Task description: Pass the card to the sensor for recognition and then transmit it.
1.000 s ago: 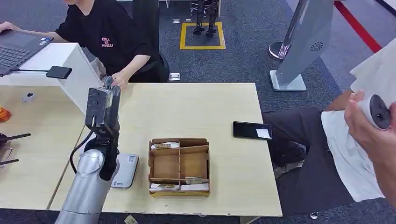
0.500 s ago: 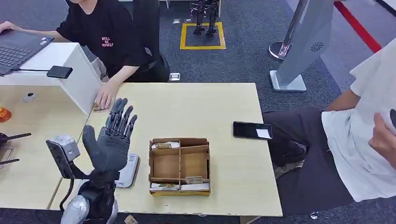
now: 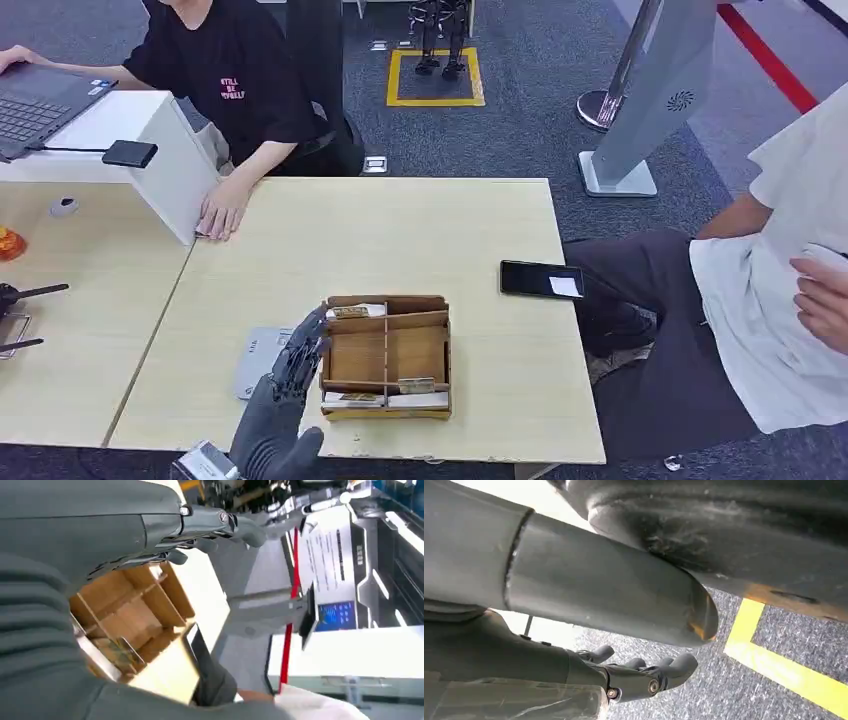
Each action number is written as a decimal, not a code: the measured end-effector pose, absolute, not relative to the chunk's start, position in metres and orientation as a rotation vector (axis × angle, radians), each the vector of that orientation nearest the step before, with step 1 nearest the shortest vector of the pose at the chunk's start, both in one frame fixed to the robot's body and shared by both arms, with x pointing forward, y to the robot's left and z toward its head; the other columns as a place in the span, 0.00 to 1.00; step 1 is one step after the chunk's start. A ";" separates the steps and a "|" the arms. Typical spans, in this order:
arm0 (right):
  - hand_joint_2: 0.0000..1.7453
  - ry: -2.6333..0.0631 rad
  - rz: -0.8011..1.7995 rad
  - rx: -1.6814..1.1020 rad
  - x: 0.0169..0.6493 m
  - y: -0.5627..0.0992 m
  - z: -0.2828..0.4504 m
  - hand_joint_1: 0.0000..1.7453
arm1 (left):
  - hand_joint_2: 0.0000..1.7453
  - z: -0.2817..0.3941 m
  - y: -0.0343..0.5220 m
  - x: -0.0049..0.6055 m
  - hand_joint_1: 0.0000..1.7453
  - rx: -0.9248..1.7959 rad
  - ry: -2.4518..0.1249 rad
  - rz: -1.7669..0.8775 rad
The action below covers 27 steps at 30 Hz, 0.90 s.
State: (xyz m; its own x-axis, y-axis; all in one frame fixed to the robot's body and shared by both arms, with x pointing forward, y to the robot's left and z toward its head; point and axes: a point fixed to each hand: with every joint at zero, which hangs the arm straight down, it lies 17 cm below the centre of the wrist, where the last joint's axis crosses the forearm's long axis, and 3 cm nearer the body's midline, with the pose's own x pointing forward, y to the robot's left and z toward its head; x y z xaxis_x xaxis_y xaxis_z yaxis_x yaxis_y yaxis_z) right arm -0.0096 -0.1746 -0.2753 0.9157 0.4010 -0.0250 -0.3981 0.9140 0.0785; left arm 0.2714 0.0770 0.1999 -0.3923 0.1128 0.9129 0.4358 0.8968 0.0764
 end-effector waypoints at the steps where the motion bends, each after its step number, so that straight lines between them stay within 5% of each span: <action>1: 0.00 0.042 0.407 0.073 -0.010 -0.175 -0.275 0.00 | 1.00 0.197 0.078 0.271 0.18 -0.320 -1.981 -0.411; 3: 0.00 0.042 0.397 0.076 -0.010 -0.173 -0.275 0.00 | 1.00 0.193 0.080 0.269 0.85 -0.119 -2.033 -0.521; 4: 0.00 0.042 0.394 0.077 -0.010 -0.173 -0.275 0.00 | 1.00 0.192 0.081 0.267 0.96 -0.040 -2.050 -0.562; 5: 0.00 0.042 0.391 0.078 -0.010 -0.172 -0.275 0.00 | 1.00 0.192 0.082 0.265 0.97 0.037 -2.066 -0.597; 12: 0.00 0.040 0.389 0.074 -0.008 -0.172 -0.274 0.00 | 1.00 0.189 0.086 0.255 0.93 0.402 -2.139 -0.775; 17: 0.00 0.040 0.393 0.071 -0.008 -0.173 -0.274 0.00 | 1.00 0.184 0.086 0.253 0.70 0.552 -2.157 -0.891; 22: 0.00 0.039 0.406 0.068 -0.008 -0.174 -0.274 0.00 | 1.00 0.172 0.087 0.253 0.38 0.700 -2.151 -1.036; 23: 0.00 0.039 0.411 0.067 -0.008 -0.174 -0.274 0.00 | 1.00 0.170 0.086 0.253 0.24 0.713 -2.151 -1.058; 27: 0.00 0.038 0.417 0.064 -0.007 -0.174 -0.274 0.00 | 1.00 0.160 0.082 0.254 0.18 0.742 -2.152 -1.152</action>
